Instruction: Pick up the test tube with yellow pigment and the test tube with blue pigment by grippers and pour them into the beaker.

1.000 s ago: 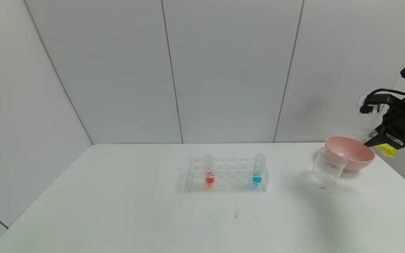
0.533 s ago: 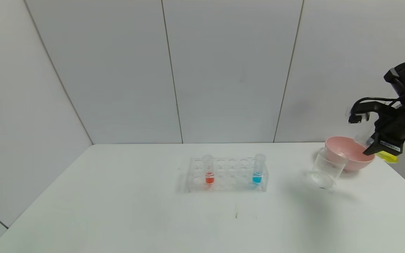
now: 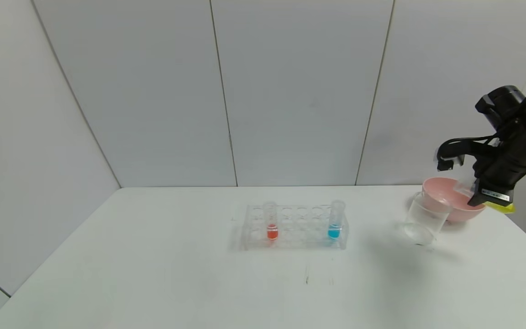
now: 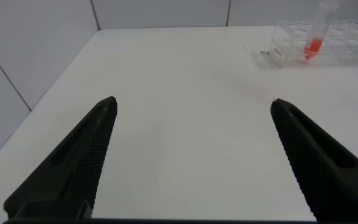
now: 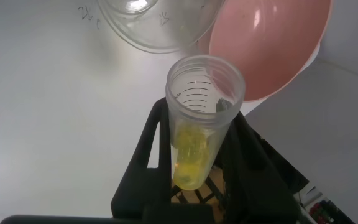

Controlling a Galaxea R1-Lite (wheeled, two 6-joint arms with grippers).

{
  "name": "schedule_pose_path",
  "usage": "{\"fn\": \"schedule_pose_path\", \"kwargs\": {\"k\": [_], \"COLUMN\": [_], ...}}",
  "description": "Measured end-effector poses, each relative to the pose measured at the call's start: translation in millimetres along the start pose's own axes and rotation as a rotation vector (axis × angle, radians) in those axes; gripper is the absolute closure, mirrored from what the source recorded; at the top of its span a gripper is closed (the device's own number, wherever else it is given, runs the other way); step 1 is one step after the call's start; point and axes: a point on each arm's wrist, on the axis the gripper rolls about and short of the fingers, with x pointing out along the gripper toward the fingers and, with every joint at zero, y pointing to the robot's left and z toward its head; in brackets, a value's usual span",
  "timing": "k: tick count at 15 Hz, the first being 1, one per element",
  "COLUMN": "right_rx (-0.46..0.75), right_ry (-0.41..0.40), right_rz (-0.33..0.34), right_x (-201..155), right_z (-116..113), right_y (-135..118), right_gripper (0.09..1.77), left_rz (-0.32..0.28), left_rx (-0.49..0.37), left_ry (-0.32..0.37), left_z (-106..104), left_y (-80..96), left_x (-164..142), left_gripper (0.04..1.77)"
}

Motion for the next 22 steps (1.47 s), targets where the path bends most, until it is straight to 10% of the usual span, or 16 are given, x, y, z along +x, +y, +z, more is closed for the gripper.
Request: {"fn": "schedule_pose_path", "kwargs": {"k": [22], "right_rx": [-0.137], "right_ry": [0.299], "right_rz": [-0.127], "right_x": [16.1], "right_z": [29.7], "right_y": [17.8], "right_gripper": [1.34], "left_rz": [0.0], "left_rx": [0.0], "left_ry": [0.0], "left_z": [0.0], "left_y": [0.0], "left_x": [0.0], "left_gripper": [0.05]}}
